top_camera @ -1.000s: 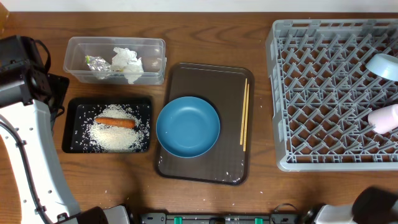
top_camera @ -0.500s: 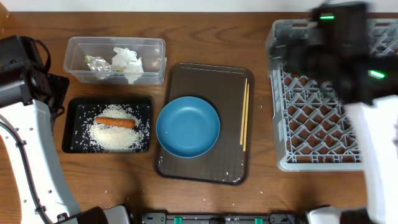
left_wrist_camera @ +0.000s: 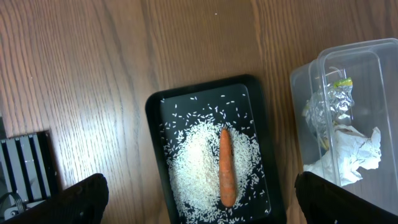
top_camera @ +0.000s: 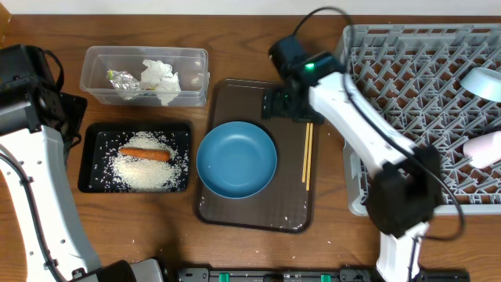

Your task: Sort waste into correct bins and load items into the dishwasher rack

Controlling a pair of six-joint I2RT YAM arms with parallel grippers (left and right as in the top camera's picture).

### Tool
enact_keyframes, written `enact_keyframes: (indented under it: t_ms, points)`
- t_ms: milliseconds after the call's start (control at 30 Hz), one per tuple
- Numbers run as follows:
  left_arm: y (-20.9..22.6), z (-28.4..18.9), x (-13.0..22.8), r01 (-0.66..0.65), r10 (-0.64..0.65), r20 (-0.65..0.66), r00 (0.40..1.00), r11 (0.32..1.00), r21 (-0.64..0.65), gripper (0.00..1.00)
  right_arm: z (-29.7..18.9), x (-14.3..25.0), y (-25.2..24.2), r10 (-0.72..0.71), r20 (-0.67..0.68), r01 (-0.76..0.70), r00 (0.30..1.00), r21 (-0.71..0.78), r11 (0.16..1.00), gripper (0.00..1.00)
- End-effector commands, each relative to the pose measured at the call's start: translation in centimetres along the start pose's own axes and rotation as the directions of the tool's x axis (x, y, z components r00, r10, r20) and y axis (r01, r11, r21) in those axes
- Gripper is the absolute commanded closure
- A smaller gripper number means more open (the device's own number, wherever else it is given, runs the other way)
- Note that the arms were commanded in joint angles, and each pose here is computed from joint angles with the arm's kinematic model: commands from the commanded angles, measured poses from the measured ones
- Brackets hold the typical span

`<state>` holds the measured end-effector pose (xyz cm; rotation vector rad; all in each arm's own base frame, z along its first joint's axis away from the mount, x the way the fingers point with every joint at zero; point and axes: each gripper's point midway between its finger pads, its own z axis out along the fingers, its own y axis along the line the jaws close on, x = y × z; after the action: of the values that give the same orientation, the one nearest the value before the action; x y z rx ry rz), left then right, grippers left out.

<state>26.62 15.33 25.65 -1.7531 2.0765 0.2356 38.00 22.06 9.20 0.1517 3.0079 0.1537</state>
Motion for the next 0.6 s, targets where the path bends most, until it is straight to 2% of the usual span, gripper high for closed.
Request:
enact_keyframes:
  t_ms: [0, 200, 400, 567]
  points:
    - [0.3, 0.2, 0.0, 0.014, -0.014, -0.001, 1.000, 1.000, -0.014, 0.02, 2.5, -0.2, -1.3, 0.076, -0.018, -0.074, 0.997, 0.073, 0.995, 0.08]
    - [0.3, 0.2, 0.0, 0.014, -0.014, -0.001, 1.000, 1.000, -0.014, 0.02, 4.4, -1.2, -3.6, 0.122, -0.041, -0.117, 0.992, 0.103, 0.988, 0.28]
    - [0.3, 0.2, 0.0, 0.014, -0.014, -0.001, 1.000, 1.000, -0.014, 0.02, 5.0, -1.6, -3.7, 0.076, -0.071, -0.073, 0.995, 0.047, 0.996, 0.43]
    - [0.3, 0.2, 0.0, 0.014, -0.014, -0.001, 1.000, 1.000, -0.014, 0.02, 5.9, -0.8, -4.4, 0.090, -0.085, -0.083, 0.992, 0.082, 0.993, 0.44]
